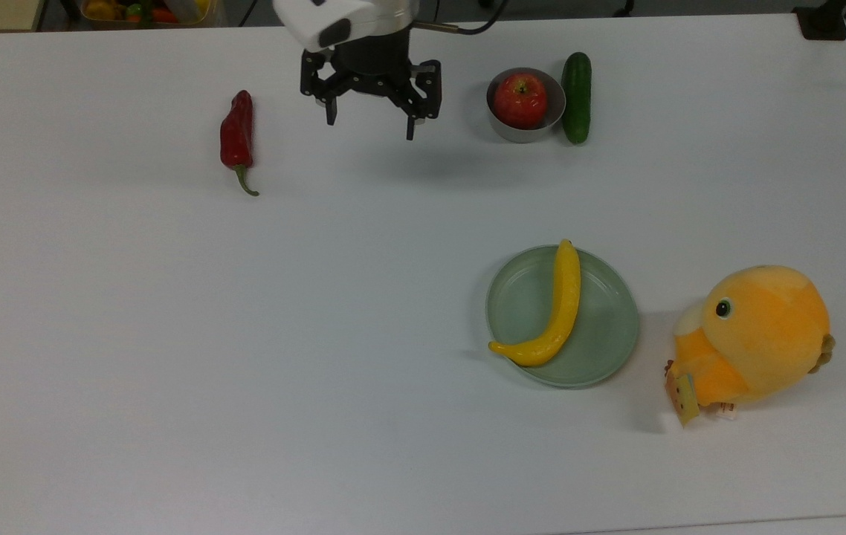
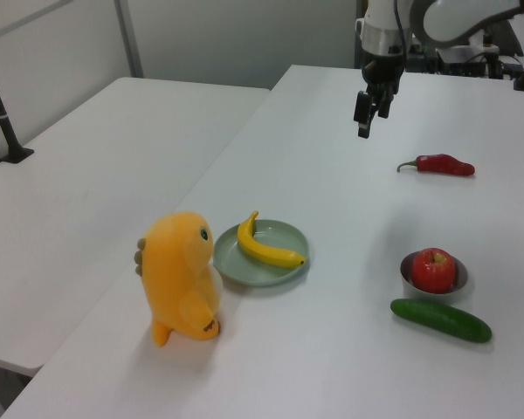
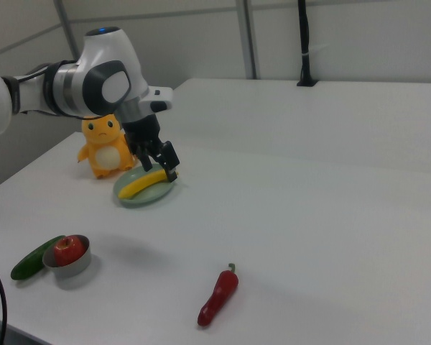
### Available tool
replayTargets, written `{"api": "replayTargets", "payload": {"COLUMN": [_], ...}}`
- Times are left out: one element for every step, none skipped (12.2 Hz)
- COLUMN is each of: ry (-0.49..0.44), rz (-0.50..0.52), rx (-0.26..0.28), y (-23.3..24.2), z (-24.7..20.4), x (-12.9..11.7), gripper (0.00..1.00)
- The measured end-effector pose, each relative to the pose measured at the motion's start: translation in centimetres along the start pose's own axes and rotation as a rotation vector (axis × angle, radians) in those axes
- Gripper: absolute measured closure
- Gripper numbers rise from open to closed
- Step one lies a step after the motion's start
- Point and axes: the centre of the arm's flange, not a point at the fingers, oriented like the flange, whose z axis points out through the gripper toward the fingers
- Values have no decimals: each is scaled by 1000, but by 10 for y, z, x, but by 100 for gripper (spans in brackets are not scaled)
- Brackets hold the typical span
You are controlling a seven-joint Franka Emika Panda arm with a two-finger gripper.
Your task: Put the cucumber on the left side of the bowl
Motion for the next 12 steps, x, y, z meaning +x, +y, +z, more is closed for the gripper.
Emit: {"api": "replayTargets", "payload": {"ry": [-8,-16,-24,-31,-38,-45,-46,-46,-45,-44,-44,-45], "rz": [30,49,58,60,58,57,57,55,23,-49,-107,-134], "rx": [21,34,42,43,41,39,38,38,38,39,40,40], "y": [10,15,16,16,15,14,14,14,14,14,14,15], "z": [1,3,7,10,15,20,22,22,22,23,24,24], "x": [3,5,5,6,7,7,8,8,8,8,8,9], "gripper": [0,0,0,0,0,0,0,0,0,0,0,0]}}
